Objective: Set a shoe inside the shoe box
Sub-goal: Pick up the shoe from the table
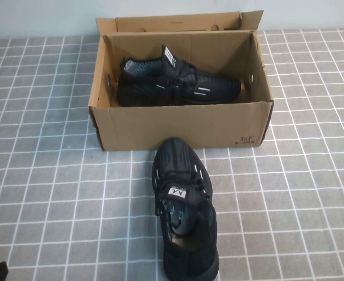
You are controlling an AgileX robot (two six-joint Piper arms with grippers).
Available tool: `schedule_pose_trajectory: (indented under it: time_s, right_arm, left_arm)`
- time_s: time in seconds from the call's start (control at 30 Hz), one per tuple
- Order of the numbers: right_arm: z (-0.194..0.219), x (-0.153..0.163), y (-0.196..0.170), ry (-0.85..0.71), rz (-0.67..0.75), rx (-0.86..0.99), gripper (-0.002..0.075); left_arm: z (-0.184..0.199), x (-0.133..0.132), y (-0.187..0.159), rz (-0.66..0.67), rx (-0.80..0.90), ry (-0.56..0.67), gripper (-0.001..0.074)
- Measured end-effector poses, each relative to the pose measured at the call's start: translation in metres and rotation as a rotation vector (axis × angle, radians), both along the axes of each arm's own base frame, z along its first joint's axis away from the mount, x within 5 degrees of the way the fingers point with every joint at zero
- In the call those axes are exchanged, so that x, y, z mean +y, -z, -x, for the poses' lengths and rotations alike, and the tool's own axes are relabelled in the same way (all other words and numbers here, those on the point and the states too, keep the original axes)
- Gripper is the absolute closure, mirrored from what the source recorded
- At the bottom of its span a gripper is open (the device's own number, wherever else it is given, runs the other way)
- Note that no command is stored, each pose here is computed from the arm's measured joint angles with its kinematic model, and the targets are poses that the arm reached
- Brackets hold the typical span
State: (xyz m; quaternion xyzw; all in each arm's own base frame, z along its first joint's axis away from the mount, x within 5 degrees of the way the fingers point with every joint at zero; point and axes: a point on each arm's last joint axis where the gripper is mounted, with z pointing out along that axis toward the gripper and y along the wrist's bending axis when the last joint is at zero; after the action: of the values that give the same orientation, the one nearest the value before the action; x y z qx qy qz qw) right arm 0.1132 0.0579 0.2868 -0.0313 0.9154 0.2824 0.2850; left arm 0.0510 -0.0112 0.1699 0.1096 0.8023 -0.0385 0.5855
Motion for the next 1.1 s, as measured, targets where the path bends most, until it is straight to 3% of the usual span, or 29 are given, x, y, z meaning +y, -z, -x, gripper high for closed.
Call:
schedule_pose_trajectory:
  time_s: [0.3, 0.57, 0.8, 0.9, 1.1]
  right_arm:
    - [-0.077, 0.027, -0.014, -0.212, 0.121, 0.056, 0.0742]
    - [-0.085, 0.108, -0.034, -0.573, 0.219, -0.042, 0.0742]
    - [-0.077, 0.177, -0.037, -0.972, 0.343, -0.245, 0.0732]
    - [-0.085, 0.193, -0.035, -1.033, 0.417, -0.297, 0.0660]
    - [-0.106, 0.212, -0.015, -1.086, 0.559, -0.314, 0.0359]
  left_arm:
    - [0.000, 0.000, 0.000, 0.000, 0.000, 0.000, 0.0736]
    - [0.000, 0.000, 0.000, 0.000, 0.000, 0.000, 0.0736]
    - [0.000, 0.000, 0.000, 0.000, 0.000, 0.000, 0.0736]
    - [0.000, 0.000, 0.000, 0.000, 0.000, 0.000, 0.0736]
    - [0.000, 0.000, 0.000, 0.000, 0.000, 0.000, 0.0736]
